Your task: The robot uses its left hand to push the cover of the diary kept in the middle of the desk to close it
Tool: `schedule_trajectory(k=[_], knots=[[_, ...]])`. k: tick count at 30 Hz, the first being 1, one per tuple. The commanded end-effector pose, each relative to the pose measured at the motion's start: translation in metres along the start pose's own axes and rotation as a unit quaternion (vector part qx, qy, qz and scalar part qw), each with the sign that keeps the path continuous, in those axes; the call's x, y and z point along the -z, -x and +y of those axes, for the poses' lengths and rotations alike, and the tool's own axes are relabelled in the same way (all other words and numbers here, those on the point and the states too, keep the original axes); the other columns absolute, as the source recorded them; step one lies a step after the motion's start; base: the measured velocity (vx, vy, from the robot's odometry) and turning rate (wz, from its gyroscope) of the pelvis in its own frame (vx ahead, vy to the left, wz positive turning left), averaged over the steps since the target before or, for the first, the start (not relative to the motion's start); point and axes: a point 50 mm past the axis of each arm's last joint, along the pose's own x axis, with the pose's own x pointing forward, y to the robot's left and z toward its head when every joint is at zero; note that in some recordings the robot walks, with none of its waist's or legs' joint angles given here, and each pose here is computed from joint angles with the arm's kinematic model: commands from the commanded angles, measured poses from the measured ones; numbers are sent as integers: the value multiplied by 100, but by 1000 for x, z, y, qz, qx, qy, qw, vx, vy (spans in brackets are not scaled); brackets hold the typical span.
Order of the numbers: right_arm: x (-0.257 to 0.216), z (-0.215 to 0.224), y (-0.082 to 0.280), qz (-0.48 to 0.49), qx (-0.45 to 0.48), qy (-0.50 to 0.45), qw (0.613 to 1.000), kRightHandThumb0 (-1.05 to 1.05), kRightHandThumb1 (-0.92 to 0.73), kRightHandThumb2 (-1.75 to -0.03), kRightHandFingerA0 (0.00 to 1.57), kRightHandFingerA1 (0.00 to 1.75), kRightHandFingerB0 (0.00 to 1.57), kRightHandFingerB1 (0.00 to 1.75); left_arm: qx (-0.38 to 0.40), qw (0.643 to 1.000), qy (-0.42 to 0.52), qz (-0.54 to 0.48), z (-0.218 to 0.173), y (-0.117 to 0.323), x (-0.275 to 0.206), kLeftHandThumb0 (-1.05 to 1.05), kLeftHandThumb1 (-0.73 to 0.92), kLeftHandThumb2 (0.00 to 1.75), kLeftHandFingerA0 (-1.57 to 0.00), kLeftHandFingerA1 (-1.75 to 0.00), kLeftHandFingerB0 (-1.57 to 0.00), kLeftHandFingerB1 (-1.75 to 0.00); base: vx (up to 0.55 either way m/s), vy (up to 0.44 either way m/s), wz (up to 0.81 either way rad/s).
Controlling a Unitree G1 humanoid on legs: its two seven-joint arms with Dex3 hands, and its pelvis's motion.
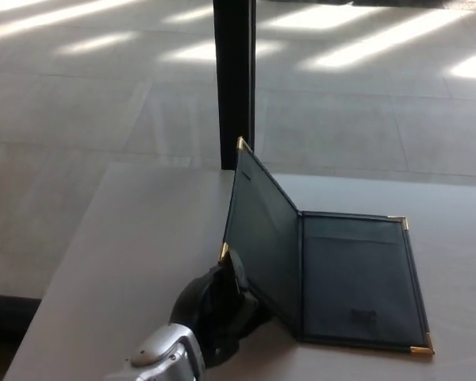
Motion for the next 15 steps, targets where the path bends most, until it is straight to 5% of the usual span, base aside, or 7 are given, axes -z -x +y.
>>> schedule_trajectory(k=[1, 7, 8, 9, 10, 13, 15], knots=[[-4, -6, 2, 0, 5, 6, 1000, -80, -75, -87, 46, 66, 40, 51, 110, 994, 11, -20, -89, -19, -25, -104, 92, 104, -24, -53, -10, -31, 0, 0, 0], [-3, -6, 3, -1, -3, 7, 1000, -80, -76, -91, 46, 68, 38, 53, 218, 974, -30, -52, -159, -20, -52, -105, 92, 104, -27, -54, -12, -34, -2, 3, 1], [-3, -6, 3, 0, -3, 9, 1000, -74, -92, -69, 47, 66, 43, 47, 239, 968, -52, -57, -171, -18, -54, -98, 87, 133, -25, -56, -11, -36, 0, 0, 0], [-3, -6, 3, 1, -3, 10, 1000, -74, -92, -69, 47, 66, 43, 47, 243, 967, -58, -58, -174, -17, -55, -98, 87, 133, -25, -56, -11, -36, -12, 39, -9], [-3, -6, 3, 6, 2, 5, 1000, -74, -92, -68, 48, 65, 42, 45, 250, 963, -79, -61, -183, -15, -56, -105, 92, 101, -30, -52, -15, -37, 11, 13, -10], [-3, -4, 4, 9, 7, 12, 1000, -79, -75, -92, 47, 67, 40, 52, 289, 950, -103, -58, -200, -10, -52, -105, 92, 97, -30, -53, -17, -38, -10, 8, -8], [-2, -6, 3, 9, 6, 12, 1000, -73, -92, -68, 50, 67, 44, 46, 307, 942, -124, -55, -209, -4, -47, -105, 92, 94, -35, -48, -22, -34, -15, 1, -6]])
